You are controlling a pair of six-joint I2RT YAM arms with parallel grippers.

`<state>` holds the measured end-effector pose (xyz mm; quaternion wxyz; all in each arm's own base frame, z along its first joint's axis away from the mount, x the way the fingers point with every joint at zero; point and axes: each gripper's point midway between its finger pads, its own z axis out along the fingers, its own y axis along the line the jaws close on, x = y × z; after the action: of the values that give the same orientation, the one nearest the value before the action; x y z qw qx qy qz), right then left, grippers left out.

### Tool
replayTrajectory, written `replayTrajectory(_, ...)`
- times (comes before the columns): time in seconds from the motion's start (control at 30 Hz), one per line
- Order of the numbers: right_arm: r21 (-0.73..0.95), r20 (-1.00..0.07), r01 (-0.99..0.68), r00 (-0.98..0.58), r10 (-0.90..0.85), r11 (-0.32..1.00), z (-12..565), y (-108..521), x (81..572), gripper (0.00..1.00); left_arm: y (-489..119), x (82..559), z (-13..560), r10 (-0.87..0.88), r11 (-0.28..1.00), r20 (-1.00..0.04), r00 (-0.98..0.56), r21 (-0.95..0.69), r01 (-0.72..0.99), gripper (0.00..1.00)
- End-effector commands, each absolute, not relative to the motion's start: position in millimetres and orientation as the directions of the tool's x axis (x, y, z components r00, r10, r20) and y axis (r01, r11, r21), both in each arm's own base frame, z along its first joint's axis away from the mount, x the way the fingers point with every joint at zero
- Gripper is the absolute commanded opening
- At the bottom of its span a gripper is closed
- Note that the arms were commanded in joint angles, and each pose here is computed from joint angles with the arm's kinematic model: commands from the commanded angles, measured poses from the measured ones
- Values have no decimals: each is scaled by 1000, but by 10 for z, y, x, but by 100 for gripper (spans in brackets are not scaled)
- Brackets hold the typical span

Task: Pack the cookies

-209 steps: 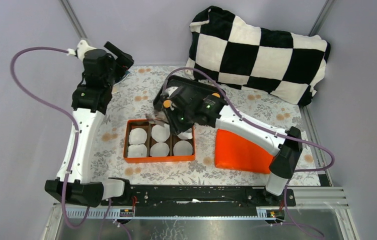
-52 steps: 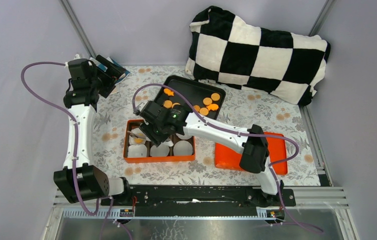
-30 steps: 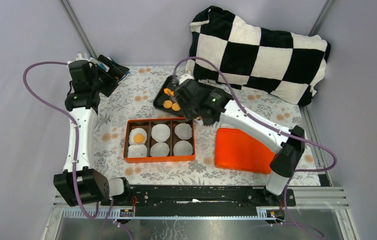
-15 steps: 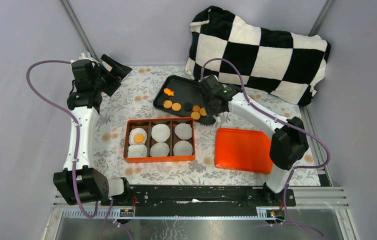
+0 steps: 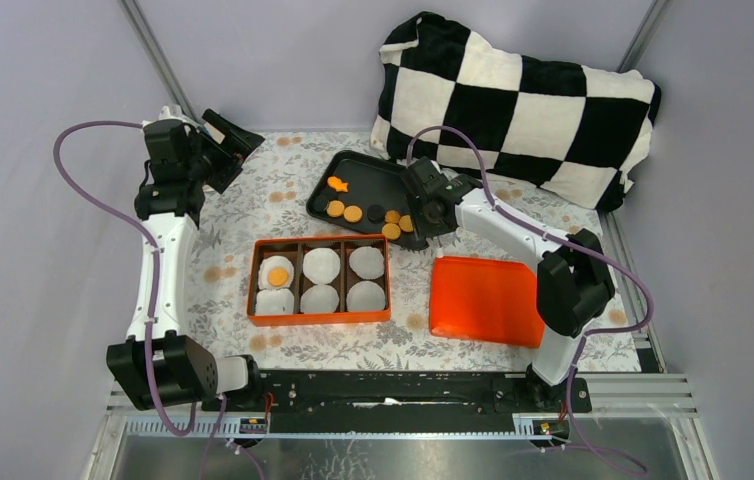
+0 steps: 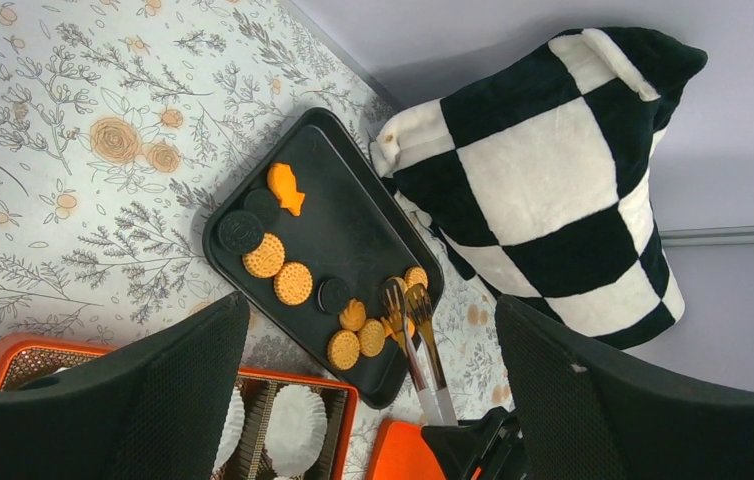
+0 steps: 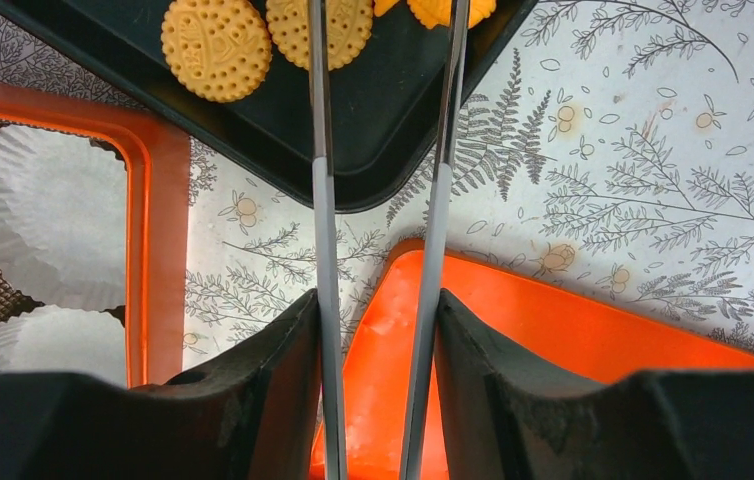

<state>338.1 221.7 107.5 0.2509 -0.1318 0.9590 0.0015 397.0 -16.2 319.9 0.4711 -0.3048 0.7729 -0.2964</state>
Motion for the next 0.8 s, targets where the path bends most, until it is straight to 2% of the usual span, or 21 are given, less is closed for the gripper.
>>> replayTrajectory(0.0, -70, -549, -196, -811, -202, 978, 1361, 2086, 3435, 47, -212, 4005, 3208, -744, 639, -553, -376, -752, -159, 96)
replayTrajectory(0.33, -56, -592, -186, -785, -183, 981, 1620, 2043, 3416, 47, -219, 3984, 3231, -743, 640, -556, -373, -753, -153, 96)
replayTrajectory(0.77, -49, -526, -192, -829, -189, 980, 1328, 2105, 3386, 48, -219, 4001, 3145, -743, 639, -545, -389, -751, -167, 97)
